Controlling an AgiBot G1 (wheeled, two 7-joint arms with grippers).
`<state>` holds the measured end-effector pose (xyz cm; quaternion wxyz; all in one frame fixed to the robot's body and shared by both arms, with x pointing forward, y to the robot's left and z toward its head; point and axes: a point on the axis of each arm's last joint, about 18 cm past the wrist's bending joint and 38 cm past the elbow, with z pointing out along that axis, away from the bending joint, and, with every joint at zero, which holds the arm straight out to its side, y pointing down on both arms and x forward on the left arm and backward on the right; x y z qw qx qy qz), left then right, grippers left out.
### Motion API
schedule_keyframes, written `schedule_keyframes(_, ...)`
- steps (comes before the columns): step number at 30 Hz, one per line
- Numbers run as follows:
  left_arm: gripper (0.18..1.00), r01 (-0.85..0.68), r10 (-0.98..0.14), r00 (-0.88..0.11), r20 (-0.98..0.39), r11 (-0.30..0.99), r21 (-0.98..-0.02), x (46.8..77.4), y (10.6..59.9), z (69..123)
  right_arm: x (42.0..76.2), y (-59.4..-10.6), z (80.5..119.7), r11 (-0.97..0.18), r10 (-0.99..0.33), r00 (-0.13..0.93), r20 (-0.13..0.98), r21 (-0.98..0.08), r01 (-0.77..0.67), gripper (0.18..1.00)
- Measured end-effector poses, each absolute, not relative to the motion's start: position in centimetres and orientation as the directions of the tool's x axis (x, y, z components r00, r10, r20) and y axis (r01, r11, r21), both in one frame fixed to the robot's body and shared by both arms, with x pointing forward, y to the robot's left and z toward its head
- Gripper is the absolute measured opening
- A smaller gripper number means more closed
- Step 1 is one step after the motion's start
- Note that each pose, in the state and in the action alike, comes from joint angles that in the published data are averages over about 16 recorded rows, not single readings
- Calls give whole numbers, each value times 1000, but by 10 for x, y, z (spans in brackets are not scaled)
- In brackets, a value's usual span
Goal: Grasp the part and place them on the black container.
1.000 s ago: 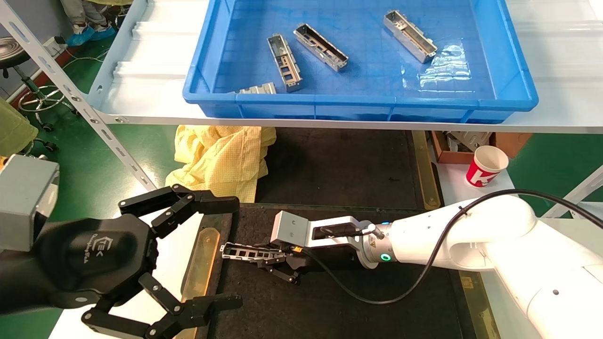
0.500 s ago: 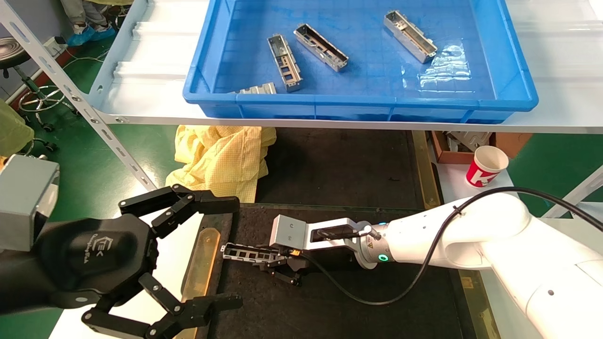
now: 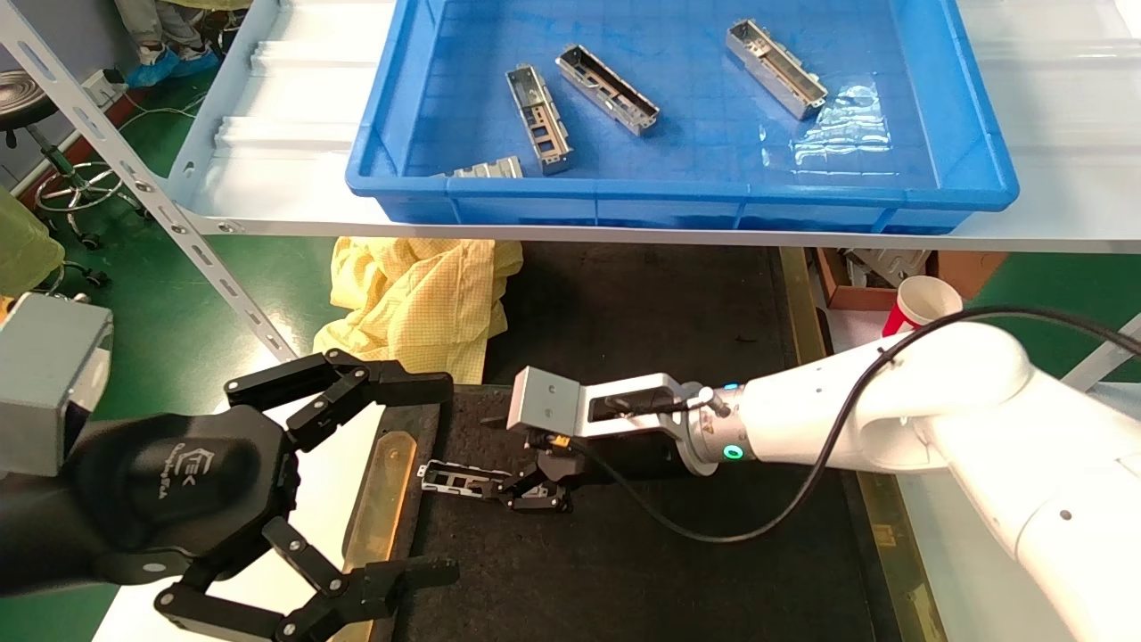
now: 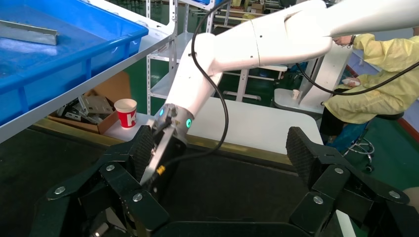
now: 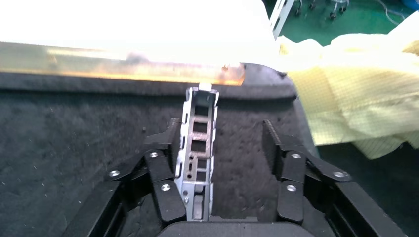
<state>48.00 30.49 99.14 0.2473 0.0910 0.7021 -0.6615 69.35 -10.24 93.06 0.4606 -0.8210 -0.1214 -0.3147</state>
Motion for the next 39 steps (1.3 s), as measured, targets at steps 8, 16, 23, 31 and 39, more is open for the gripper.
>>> schedule_keyframes(8,1001,455,-200,-861,-468,108,-884,480,305,991,686,-111,954,-505,-88,784,615,-706,498,707)
schedule_keyframes(16,1001,455,-200,-861,-467,108,-884,480,305,991,683,-115,961,-485,-90,790,607,-719,498,861)
schedule_keyframes(23,1001,455,-200,-861,-467,108,-884,480,305,991,681,-117,958,-471,-98,796,598,-732,492,953)
schedule_keyframes(31,1001,455,-200,-861,-467,108,-884,480,305,991,670,-131,956,-401,-128,820,558,-785,472,993)
schedule_keyframes(39,1001,455,-200,-861,-467,108,-884,480,305,991,651,-155,958,-299,-162,847,506,-843,446,1001)
